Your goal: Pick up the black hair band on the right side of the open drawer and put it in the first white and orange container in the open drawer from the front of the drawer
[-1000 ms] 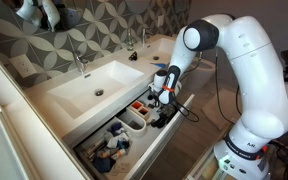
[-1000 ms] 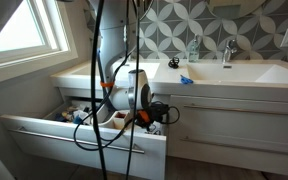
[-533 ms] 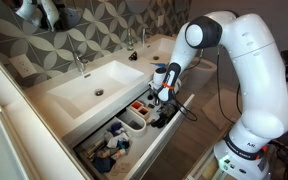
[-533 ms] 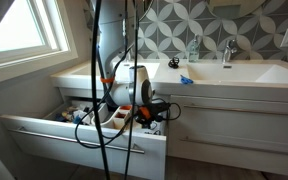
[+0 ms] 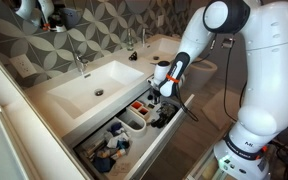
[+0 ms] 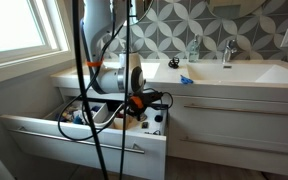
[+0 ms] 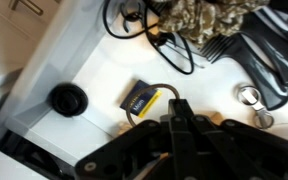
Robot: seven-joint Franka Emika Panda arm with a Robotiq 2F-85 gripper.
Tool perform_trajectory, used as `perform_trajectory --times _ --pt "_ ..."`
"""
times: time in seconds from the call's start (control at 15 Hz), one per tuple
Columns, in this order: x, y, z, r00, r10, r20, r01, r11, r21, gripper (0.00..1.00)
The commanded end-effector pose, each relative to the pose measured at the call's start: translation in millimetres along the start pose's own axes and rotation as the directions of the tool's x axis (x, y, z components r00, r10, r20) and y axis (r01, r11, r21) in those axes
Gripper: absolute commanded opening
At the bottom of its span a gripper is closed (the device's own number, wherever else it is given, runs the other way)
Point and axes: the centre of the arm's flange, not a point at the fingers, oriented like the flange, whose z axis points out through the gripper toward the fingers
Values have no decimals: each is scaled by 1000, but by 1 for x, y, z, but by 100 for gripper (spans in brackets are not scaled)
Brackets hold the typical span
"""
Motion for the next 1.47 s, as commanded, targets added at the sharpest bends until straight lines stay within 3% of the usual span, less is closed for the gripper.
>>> perform_trajectory --times 0.0,0.33,0.6,0.93,1.4 --pt "-9 -34 -54 989 -124 -83 129 990 50 1" --pt "16 -64 -71 941 -253 -223 274 959 69 1" --pt "34 -67 -66 915 -297 -272 331 940 87 1" --pt "38 -60 -50 911 -302 -280 347 930 125 1" --pt "43 -51 -31 925 -255 -283 302 943 137 1"
